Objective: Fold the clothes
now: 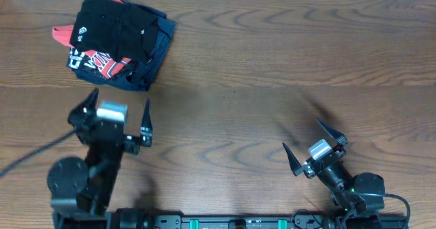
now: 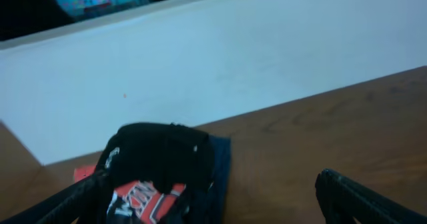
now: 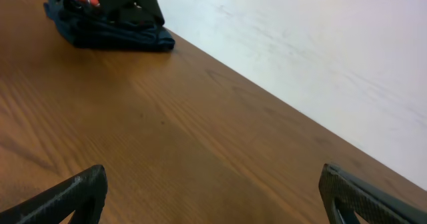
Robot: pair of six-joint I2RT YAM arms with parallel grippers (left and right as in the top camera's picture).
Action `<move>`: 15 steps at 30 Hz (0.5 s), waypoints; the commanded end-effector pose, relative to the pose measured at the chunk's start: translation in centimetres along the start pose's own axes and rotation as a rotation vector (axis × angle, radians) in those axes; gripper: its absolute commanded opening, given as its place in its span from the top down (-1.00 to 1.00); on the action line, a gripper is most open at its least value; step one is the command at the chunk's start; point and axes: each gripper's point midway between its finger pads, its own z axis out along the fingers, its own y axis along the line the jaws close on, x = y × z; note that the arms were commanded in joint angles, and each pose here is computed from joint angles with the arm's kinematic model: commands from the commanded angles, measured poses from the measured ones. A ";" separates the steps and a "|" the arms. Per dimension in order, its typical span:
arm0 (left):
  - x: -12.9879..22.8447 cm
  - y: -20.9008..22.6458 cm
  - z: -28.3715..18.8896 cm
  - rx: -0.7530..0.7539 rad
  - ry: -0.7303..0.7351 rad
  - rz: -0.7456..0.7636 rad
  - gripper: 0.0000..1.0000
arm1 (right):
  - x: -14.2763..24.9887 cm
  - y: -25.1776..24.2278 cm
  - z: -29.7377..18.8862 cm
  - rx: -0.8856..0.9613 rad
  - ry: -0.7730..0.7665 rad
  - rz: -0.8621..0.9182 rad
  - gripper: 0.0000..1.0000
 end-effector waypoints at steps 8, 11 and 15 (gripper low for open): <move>3.0 -0.1 -3.5 -0.071 -0.116 0.026 -0.96 | 0.2 0.0 0.0 -0.002 0.002 -0.003 -0.98; 4.5 -0.3 -3.6 -0.082 -0.123 0.027 -0.96 | 0.2 0.0 0.0 -0.001 0.002 -0.003 -0.98; 6.8 -0.5 -2.4 -0.079 -0.115 0.025 -0.96 | 0.2 0.0 0.0 -0.001 0.002 -0.003 -0.98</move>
